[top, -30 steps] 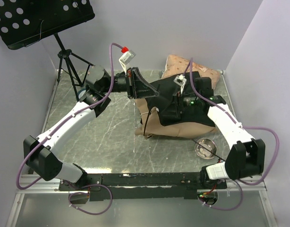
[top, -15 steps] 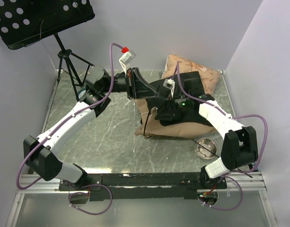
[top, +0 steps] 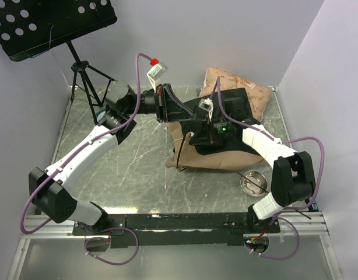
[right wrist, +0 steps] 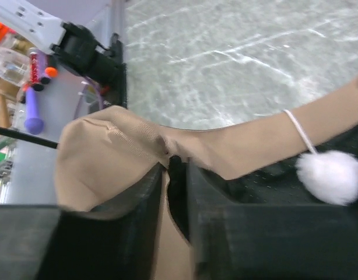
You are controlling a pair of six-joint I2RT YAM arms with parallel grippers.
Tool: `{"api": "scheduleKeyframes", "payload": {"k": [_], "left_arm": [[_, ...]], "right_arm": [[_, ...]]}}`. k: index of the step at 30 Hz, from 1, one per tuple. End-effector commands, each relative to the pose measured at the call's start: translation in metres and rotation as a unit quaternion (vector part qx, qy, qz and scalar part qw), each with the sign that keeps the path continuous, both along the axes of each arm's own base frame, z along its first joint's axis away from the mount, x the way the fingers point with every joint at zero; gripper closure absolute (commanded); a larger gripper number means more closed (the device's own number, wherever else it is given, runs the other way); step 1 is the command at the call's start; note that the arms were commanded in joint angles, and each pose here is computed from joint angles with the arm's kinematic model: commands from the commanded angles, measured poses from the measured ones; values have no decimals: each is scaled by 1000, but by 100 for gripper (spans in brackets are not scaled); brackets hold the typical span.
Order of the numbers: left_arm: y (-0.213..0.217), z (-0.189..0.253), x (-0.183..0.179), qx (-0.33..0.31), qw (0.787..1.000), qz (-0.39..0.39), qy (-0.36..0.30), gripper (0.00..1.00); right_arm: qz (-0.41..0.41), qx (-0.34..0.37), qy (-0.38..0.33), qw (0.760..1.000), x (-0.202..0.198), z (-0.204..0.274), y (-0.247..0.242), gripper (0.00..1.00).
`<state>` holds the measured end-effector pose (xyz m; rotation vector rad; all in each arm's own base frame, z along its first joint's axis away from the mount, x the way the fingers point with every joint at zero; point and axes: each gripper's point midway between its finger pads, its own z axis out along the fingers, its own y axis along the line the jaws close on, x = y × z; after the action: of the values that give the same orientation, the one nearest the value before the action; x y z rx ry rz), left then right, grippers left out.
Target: Set up the pet tent
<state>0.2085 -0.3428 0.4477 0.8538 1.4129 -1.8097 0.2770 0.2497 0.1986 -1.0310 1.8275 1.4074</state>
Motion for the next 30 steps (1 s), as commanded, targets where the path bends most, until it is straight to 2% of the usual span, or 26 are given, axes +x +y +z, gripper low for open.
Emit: {"api": "scheduleKeyframes", "payload": {"k": [1,3,4,14,30], "left_arm": [[1,-19,12,35,998,18,44,99],[2,-28,11,47,997,16,58,99],[3,-33,10,54,996,15,67,99],[7,-74,7,121,985,16,121,99],[19,-115,-2,164,974,24,155,99]], "right_arm": [[43,49,-24,998,-14,33,7,82],[43,58,-36,997,-18,49,7,98],[43,62,-37,996,-19,54,7,100],[55,115,-39,991,-37,112,7,100],[23,164,-19,986,-30,161,2,100]]}}
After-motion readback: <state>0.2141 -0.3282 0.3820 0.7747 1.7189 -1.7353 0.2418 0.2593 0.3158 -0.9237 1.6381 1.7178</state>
